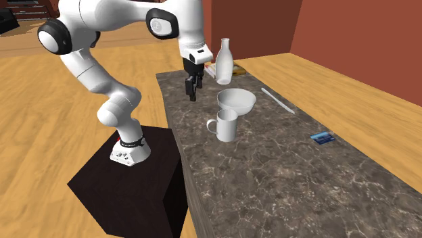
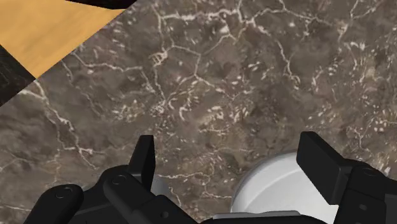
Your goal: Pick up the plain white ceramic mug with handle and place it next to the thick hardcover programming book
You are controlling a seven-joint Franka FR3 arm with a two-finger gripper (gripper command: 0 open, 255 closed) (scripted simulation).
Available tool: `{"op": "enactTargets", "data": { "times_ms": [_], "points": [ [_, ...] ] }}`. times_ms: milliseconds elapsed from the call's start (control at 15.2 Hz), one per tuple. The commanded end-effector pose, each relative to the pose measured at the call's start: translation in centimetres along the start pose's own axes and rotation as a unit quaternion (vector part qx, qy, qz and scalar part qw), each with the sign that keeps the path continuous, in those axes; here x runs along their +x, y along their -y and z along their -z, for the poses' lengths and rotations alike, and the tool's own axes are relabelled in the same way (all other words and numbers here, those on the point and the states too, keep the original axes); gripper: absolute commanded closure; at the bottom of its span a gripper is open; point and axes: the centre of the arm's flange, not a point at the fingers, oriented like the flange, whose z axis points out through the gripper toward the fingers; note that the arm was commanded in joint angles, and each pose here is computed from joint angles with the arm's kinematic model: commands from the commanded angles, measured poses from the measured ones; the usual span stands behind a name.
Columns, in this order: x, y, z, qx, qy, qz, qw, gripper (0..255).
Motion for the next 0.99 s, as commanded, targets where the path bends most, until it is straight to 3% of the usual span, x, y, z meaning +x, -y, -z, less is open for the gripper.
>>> {"op": "enactTargets", "data": {
  "times_ms": [0, 594, 924],
  "points": [
    [2.3, -0.6, -0.2, -0.01, -0.007, 0.006, 0.9999, 0],
    [12.5, -2.2, -0.6, -0.054, -0.034, 0.03, 0.9975, 0],
    [12.7, -2.5, -3.2, -0.054, -0.034, 0.03, 0.9975, 0]
  ]
}}
